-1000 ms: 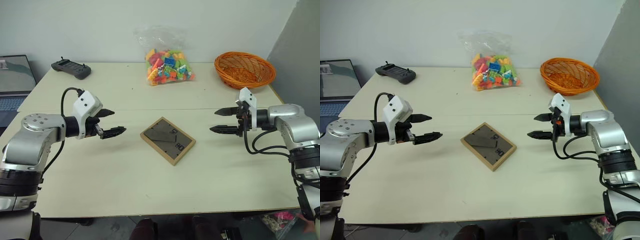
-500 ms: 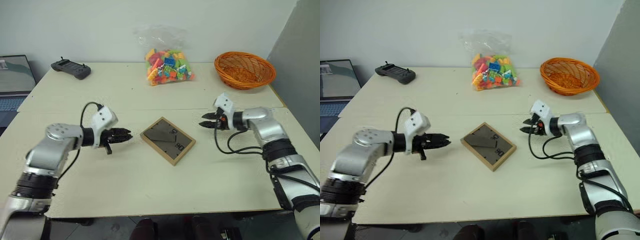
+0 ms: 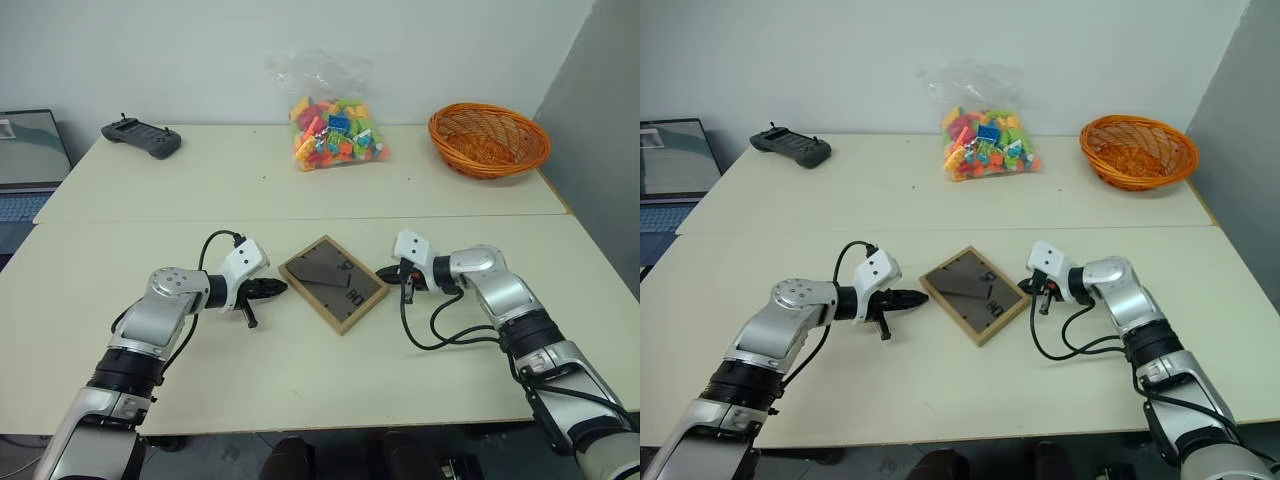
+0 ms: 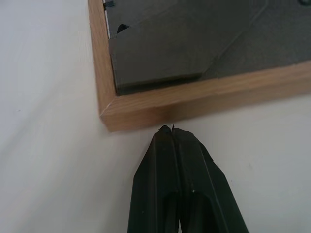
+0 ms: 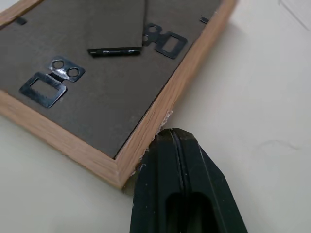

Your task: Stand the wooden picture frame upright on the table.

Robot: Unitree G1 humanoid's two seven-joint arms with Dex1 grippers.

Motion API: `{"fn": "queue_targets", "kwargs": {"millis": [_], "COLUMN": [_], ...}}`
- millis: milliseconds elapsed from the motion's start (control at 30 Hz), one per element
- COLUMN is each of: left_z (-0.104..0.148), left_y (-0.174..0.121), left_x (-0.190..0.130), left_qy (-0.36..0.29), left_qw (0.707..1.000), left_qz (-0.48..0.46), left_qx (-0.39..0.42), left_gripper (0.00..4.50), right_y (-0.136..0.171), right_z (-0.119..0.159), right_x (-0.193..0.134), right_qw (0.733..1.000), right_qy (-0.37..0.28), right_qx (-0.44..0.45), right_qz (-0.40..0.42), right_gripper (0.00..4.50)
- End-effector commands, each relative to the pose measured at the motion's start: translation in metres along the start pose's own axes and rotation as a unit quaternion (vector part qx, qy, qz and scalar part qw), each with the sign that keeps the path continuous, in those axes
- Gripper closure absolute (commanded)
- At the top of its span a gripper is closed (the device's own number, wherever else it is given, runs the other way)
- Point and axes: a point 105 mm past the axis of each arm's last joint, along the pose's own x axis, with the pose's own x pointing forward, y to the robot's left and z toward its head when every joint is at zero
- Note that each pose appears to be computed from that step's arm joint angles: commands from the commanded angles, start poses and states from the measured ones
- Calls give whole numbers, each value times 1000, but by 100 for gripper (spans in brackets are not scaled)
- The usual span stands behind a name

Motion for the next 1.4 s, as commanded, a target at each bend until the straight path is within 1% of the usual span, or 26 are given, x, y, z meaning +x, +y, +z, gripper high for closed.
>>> {"fn": "queue_targets", "kwargs": {"millis": [33,167,267,333,433,500,600,700,800,867,933,1000,1067,1167,1233,1267,1400], "left_z": [12,16,15,9,-3,-1,2,6,-3,-9,-14,-24,-30,-31,-30,-29,-29], "left_y": [6,14,15,15,15,17,2,-13,-16,-13,-14,-20,-20,-16,-16,-17,-24], "left_x": [7,11,12,9,-9,-24,-43,-58,-61,-61,-60,-56,-50,-40,-33,-31,-14], "left_qy": [-2,-4,1,19,44,35,27,8,-4,-23,-32,-17,-22,-39,-43,-44,-29], "left_qw": [1000,999,999,998,998,999,995,974,939,904,877,873,863,850,847,845,847], "left_qz": [8,27,32,32,25,18,-50,-112,-132,-130,-138,-139,-137,-135,-140,-143,-150], "left_qx": [29,37,43,50,39,-10,-87,-199,-319,-406,-460,-468,-487,-508,-511,-513,-509], "left_gripper": [450,450,450,450,450,450,399,345,285,235,199,159,117,45,7,1,1], "right_y": [14,30,36,30,12,0,-11,-13,-10,-5,-2,1,4,10,14,16,21], "right_z": [26,27,24,18,10,10,14,15,14,14,14,15,15,17,18,18,21], "right_x": [7,11,11,10,6,4,5,9,11,11,11,11,12,14,15,16,21], "right_qw": [999,998,998,999,1000,999,998,997,998,998,998,998,998,999,999,999,999], "right_qy": [-36,-39,-36,-21,-5,-5,-12,-18,-20,-22,-24,-26,-28,-29,-30,-30,-32], "right_qx": [-20,-14,-9,-16,-22,-22,-19,-18,-15,-17,-14,-12,-11,-9,-9,-8,-7], "right_qz": [19,45,48,29,-13,-40,-65,-70,-65,-57,-54,-51,-47,-40,-34,-32,-25], "right_gripper": [449,449,449,449,449,449,450,450,450,450,450,450,450,450,450,450,450]}}
